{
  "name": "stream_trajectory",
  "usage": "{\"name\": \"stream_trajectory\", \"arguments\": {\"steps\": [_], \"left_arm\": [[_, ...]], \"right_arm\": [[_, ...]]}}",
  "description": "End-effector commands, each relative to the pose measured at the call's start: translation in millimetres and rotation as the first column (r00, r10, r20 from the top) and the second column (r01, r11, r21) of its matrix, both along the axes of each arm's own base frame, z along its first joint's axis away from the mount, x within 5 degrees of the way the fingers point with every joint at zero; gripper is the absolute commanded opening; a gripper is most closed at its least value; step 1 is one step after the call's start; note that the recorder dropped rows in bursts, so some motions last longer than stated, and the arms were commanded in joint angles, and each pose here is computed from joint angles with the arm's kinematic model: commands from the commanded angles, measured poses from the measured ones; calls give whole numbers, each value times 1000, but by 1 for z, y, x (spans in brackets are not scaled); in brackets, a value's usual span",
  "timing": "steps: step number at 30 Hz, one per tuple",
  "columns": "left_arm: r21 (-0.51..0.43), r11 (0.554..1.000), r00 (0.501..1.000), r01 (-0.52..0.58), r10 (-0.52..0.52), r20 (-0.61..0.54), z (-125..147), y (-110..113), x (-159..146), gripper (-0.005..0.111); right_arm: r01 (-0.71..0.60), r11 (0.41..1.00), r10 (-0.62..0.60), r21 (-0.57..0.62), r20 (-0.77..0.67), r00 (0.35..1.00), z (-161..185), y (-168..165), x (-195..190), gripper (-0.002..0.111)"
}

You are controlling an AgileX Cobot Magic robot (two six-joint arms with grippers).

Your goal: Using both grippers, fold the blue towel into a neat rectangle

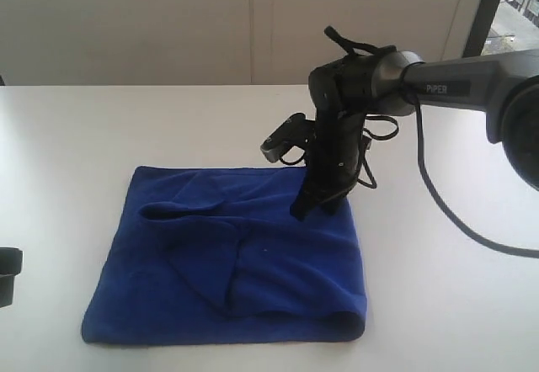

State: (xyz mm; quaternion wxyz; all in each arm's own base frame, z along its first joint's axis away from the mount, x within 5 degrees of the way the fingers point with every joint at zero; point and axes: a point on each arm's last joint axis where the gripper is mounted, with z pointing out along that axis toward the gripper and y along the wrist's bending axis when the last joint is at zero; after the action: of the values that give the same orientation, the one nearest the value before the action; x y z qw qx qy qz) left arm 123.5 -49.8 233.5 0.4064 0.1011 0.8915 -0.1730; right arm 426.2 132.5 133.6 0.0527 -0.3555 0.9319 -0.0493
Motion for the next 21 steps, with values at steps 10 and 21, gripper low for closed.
{"name": "stream_trajectory", "arguments": {"steps": [10,21], "left_arm": [[-14,1000,1000,2,-2,-21,-3,-1,-3,0],[-14,1000,1000,2,-2,-21,-3,-1,-3,0]], "right_arm": [[154,946,-234,-286,-271,934,-30,-53,-43,0],[204,951,-282,-231,-390,876,-10,-56,-109,0]]}}
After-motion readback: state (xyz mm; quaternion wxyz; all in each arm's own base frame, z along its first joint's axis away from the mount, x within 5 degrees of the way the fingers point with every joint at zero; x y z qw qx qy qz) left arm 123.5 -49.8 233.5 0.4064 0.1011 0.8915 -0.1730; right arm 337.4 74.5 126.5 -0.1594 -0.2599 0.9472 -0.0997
